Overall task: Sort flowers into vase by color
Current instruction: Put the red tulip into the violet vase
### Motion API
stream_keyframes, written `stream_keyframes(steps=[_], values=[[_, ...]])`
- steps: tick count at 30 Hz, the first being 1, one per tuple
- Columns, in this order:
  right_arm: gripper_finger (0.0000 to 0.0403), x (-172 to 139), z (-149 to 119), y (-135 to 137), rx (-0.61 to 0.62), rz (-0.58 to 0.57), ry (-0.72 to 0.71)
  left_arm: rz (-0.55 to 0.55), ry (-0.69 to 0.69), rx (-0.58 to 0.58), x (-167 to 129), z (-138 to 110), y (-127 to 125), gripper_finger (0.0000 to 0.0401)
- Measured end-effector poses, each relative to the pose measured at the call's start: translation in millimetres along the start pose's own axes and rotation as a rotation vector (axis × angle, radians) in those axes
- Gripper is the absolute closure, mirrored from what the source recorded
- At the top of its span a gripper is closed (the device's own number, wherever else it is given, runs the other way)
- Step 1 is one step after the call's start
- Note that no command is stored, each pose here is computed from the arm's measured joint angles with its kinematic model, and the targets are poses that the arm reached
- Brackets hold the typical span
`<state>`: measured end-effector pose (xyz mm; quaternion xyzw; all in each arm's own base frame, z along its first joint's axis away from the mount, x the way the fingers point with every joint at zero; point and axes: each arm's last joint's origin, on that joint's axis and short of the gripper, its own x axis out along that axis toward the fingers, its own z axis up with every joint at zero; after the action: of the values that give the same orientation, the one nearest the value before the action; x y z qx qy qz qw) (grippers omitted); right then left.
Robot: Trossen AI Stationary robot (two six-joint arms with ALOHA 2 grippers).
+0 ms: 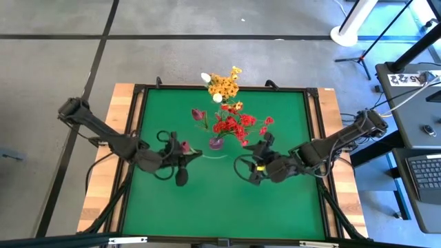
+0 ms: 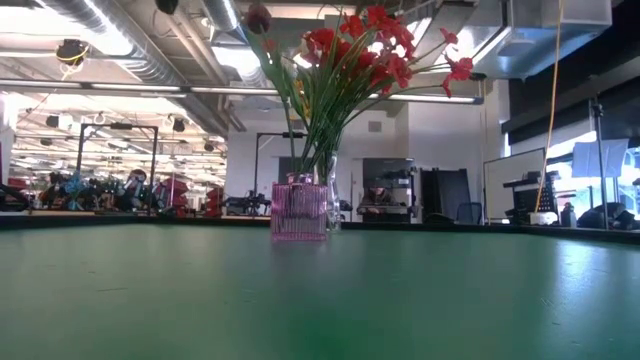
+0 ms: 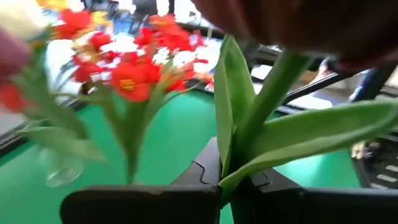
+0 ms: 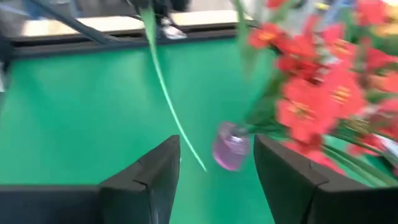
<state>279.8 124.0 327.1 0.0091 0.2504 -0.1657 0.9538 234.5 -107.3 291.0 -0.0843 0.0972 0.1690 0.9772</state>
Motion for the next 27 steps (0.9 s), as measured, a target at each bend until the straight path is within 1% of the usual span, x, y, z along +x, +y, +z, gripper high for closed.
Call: stream_keyframes(steps=[4,6,8,12,18,27], values=[[0.0199,-9,-4,-3,0.0,-0.077,-0.006,0.083,0.103,0.0,-4,26,9,0.04],[0.0199,-12,-7,-1,-0.002,-0.093,-0.004,0.112,0.143,-0.006,-4,40,13,0.0401],[0.0199,-14,-9,0,0.001,-0.104,-0.006,0.128,0.165,-0.011,-1,52,17,0.0401],[0.0199,-18,-11,4,0.008,-0.118,-0.026,0.161,0.185,0.008,7,67,28,0.0401],[0.0198,-21,-12,6,0.005,-0.128,-0.035,0.198,0.234,-0.006,19,71,49,0.0401],[0.0198,-21,-14,5,-0.004,-0.136,-0.022,0.147,0.319,-0.018,35,67,58,0.0401]])
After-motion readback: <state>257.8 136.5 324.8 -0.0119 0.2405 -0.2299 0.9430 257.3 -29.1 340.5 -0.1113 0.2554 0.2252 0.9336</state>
